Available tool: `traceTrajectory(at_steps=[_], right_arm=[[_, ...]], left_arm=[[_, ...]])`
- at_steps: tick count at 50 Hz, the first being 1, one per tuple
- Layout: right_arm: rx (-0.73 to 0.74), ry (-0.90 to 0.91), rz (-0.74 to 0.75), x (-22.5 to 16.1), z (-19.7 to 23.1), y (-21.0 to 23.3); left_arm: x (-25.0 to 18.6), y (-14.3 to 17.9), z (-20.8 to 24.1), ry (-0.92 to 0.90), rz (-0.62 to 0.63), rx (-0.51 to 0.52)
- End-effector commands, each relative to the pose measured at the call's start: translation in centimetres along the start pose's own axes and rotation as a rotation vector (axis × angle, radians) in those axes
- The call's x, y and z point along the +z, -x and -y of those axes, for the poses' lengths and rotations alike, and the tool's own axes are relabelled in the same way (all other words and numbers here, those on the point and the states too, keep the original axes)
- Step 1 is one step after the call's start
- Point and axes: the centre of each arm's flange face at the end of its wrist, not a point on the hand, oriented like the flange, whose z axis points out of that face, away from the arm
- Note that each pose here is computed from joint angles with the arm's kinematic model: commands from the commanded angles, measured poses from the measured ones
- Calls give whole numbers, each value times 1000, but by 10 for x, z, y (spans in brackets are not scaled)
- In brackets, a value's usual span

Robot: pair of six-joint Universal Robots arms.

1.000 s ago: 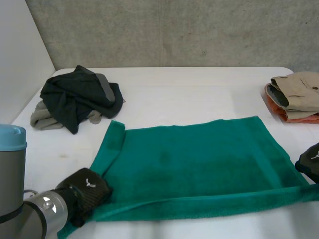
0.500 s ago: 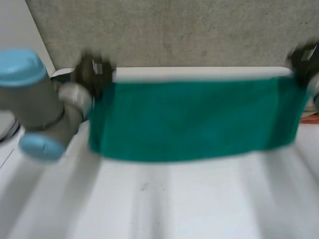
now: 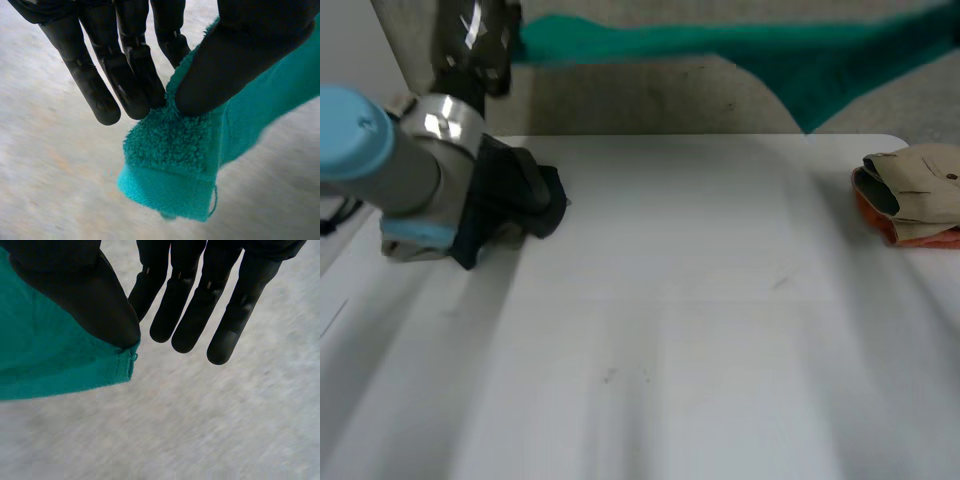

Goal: Fold the laundry.

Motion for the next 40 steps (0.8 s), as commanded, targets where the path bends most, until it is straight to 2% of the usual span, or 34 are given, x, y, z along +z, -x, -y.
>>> traceTrajectory(at_steps=[1,5,9,13,17,18,21,22,24,28,31,35,40], right_arm=[[9,195,170,-42,-60,41],[7,315,263,-71,-89,62],[-45,447,357,-99,-107,66],[-179,643,496,-137,-126,56],[-345,775,680,-174,-110,37],[-404,833,765,-192,-99,28],[-456,926,895,-220,-86,12],[-463,940,917,-225,-83,7],[-470,955,926,-229,-78,-2],[-439,913,898,-224,-75,-10],[-427,888,898,-222,-74,-8],[-411,839,823,-210,-79,-6],[-334,704,736,-185,-87,27]], left_arm=[[-53,-49,-50,170,-174,-49],[-87,-69,-76,306,-238,-66],[-130,-81,-82,482,-336,-54],[-167,-73,-60,675,-427,5],[-211,-63,-30,898,-504,46],[-229,-60,-13,974,-539,52],[-256,-59,10,1072,-613,56],[-276,-60,25,1131,-678,58],[-289,-59,37,1172,-725,55],[-287,-57,44,1152,-726,54],[-271,-56,43,1091,-684,61],[-238,-58,32,980,-599,67],[-204,-65,12,876,-529,86]])
